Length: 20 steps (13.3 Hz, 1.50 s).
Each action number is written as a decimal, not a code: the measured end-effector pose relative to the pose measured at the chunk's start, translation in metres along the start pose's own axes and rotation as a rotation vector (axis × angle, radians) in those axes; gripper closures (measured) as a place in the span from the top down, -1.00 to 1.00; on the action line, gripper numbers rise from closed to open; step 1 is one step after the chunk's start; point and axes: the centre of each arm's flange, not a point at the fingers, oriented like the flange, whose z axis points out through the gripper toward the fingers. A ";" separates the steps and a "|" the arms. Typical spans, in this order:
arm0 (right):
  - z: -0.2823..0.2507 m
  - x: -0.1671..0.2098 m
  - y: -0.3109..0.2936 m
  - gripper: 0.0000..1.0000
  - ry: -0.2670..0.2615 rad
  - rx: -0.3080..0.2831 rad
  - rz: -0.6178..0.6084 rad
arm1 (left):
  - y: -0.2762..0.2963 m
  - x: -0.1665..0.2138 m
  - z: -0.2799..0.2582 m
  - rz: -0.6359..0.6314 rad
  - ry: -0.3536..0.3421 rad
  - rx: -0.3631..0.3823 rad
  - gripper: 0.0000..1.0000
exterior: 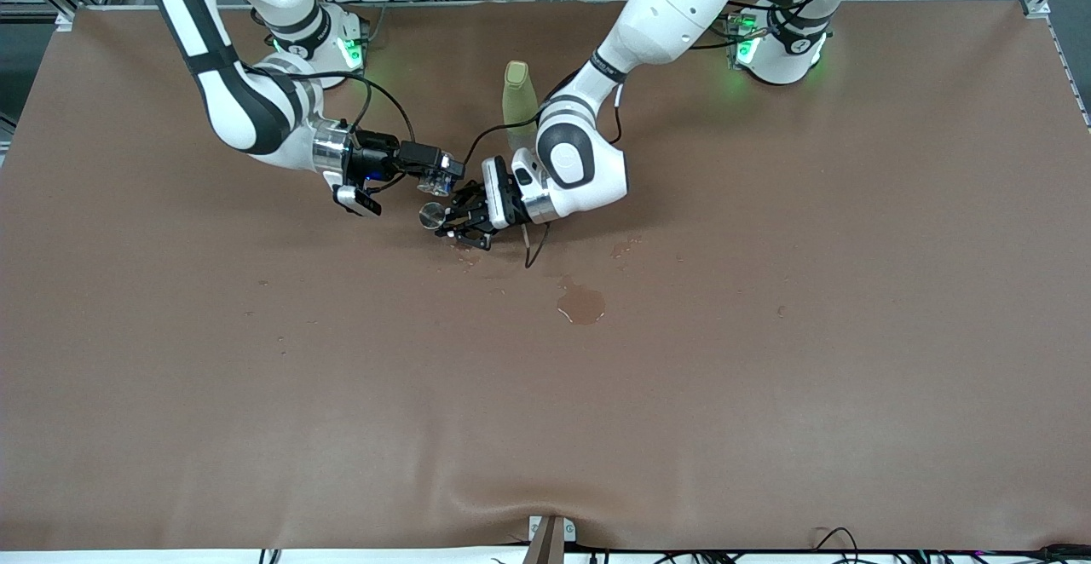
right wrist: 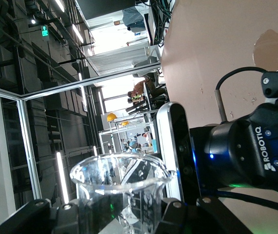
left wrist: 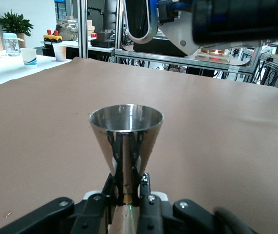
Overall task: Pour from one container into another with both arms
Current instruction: 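Tilt the beaker with the right gripper, pouring liquid into the jigger, then turn the beaker upright and move both grippers apart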
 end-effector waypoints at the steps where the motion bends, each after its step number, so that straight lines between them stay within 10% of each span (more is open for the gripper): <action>1: 0.000 0.000 0.000 -0.66 0.000 0.000 -0.002 | 0.000 0.000 0.000 0.000 -0.001 0.000 -0.56; 11: 0.001 0.019 -0.029 -0.66 -0.037 0.001 -0.803 | -0.022 0.007 -0.027 -0.010 -0.004 0.042 -0.56; 20: -0.121 0.087 -0.091 -0.66 -0.151 0.047 -1.388 | -0.067 0.028 -0.158 0.053 -0.069 0.108 -0.56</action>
